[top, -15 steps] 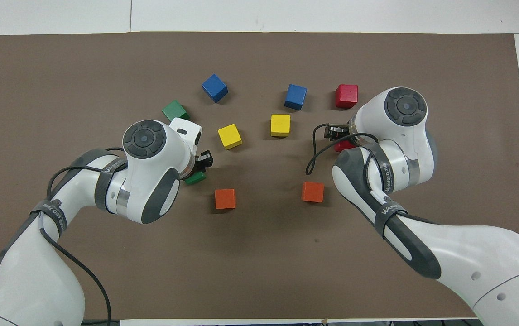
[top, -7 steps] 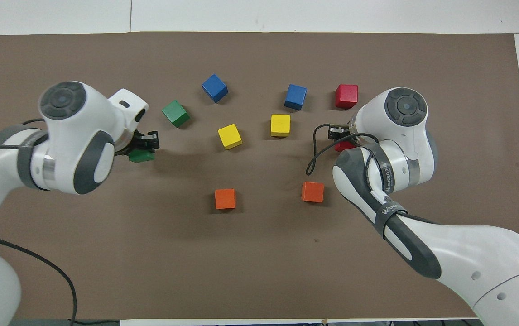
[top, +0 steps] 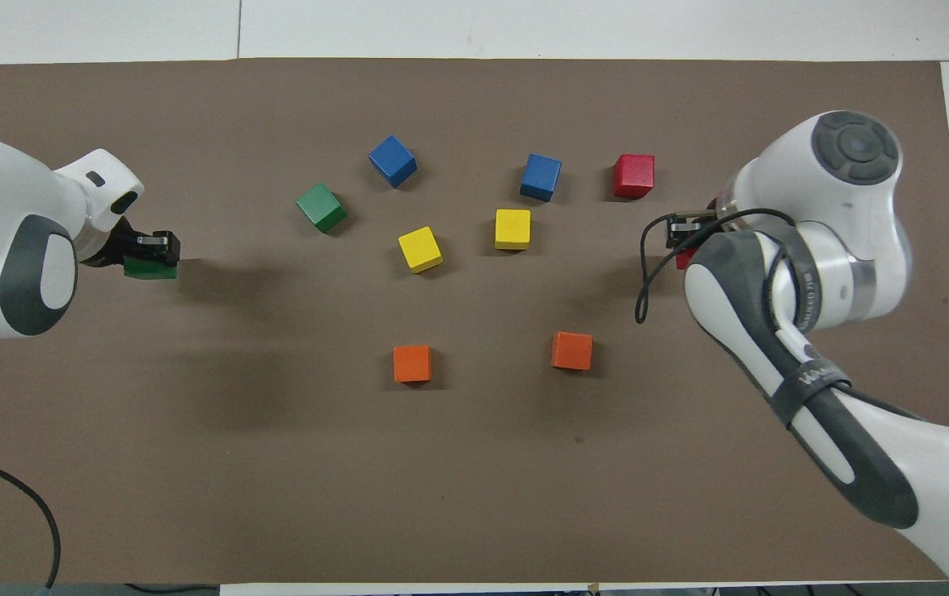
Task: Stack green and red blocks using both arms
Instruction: 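Set the green cube down with the left gripper while the right gripper carries red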
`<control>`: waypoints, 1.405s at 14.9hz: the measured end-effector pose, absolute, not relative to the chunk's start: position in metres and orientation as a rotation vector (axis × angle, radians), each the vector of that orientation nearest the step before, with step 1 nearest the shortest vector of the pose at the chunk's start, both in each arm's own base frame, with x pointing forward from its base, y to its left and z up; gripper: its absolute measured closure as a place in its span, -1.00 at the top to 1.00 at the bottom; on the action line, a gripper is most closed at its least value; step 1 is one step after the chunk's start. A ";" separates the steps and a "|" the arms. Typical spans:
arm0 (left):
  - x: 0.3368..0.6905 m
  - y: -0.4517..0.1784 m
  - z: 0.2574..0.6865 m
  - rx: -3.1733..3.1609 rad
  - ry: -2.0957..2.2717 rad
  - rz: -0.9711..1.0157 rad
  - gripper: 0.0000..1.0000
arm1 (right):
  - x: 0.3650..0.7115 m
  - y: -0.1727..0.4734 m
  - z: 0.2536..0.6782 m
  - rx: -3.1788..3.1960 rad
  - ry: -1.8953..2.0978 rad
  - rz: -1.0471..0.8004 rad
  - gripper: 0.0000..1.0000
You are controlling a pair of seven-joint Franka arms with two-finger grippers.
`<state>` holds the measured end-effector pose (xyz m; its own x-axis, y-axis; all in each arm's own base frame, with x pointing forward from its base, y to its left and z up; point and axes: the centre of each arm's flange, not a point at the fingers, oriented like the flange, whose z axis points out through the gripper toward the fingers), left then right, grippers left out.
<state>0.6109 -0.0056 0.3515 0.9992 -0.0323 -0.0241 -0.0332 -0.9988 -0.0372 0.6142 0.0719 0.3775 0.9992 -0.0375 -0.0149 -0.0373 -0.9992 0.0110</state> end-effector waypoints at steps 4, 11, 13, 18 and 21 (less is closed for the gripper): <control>0.610 0.002 0.334 -3.104 -0.066 0.055 0.10 | 0.600 0.006 0.379 3.133 -0.020 -0.016 0.09; 0.605 0.011 0.320 -3.105 -0.115 0.038 0.10 | 0.571 -0.032 0.317 3.127 0.009 0.110 0.09; 0.605 0.012 0.320 -3.106 -0.119 0.033 0.28 | 0.568 -0.031 0.314 3.127 0.010 0.122 0.09; 0.607 0.012 0.323 -3.106 -0.119 0.012 1.00 | 0.561 -0.036 0.303 3.123 0.004 0.163 0.09; 0.626 0.004 0.360 -3.121 -0.157 -0.056 1.00 | 0.561 -0.039 0.303 3.123 -0.001 0.162 0.09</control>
<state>0.6256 0.0045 0.3597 0.9943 0.0999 0.0364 0.1005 -0.9948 -0.0144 0.5606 -0.0390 0.3025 0.9946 0.0002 0.1038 -0.0013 -0.9999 0.0148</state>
